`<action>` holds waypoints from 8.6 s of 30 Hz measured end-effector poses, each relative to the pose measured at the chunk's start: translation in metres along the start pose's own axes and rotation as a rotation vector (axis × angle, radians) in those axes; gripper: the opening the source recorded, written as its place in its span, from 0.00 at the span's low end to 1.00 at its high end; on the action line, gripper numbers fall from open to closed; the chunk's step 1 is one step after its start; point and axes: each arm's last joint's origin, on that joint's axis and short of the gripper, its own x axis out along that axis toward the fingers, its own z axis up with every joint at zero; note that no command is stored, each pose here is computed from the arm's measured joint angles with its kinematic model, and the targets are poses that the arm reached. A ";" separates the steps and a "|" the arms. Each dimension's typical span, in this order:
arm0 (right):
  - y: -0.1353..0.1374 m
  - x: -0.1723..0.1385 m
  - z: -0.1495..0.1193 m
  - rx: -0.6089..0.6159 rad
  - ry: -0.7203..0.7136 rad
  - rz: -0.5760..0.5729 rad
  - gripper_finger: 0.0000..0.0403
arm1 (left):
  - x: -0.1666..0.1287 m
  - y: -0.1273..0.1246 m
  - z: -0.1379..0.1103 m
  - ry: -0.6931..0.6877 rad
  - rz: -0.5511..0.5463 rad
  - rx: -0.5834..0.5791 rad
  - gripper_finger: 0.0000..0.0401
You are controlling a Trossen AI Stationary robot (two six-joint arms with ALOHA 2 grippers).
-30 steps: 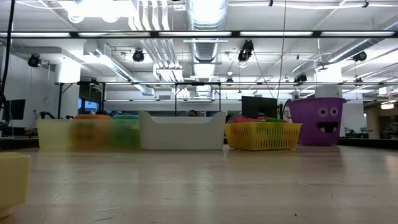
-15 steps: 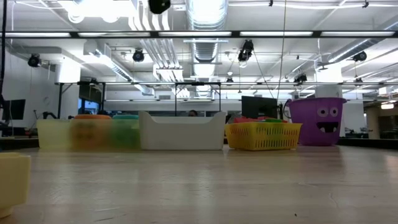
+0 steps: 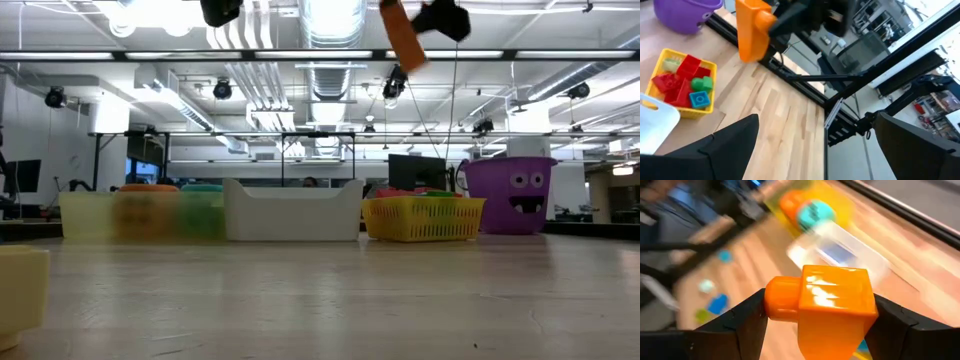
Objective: Pick & Place Toys
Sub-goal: Put the orange game piece into the yellow bin, then put the blue game piece into the yellow bin
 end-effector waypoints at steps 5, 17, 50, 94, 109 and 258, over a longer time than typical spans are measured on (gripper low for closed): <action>-0.024 0.006 -0.003 0.047 0.114 -0.141 0.64 | 0.001 0.002 -0.003 0.015 0.016 0.000 0.98; -0.067 0.057 -0.011 0.105 0.347 -0.354 0.63 | 0.001 0.005 -0.005 0.025 0.047 0.004 0.98; -0.108 0.124 -0.046 0.002 0.441 -0.365 0.51 | 0.001 0.004 -0.004 0.024 0.042 -0.014 0.98; -0.104 0.121 -0.042 -0.032 0.410 -0.307 0.34 | 0.001 0.004 -0.005 0.025 0.041 -0.034 0.98; -0.103 0.119 -0.040 -0.046 0.409 -0.302 0.66 | 0.001 0.004 -0.005 0.026 0.040 -0.034 0.98; -0.045 -0.062 -0.065 -0.245 0.038 0.019 0.17 | 0.092 0.007 -0.267 0.360 1.108 -1.219 0.50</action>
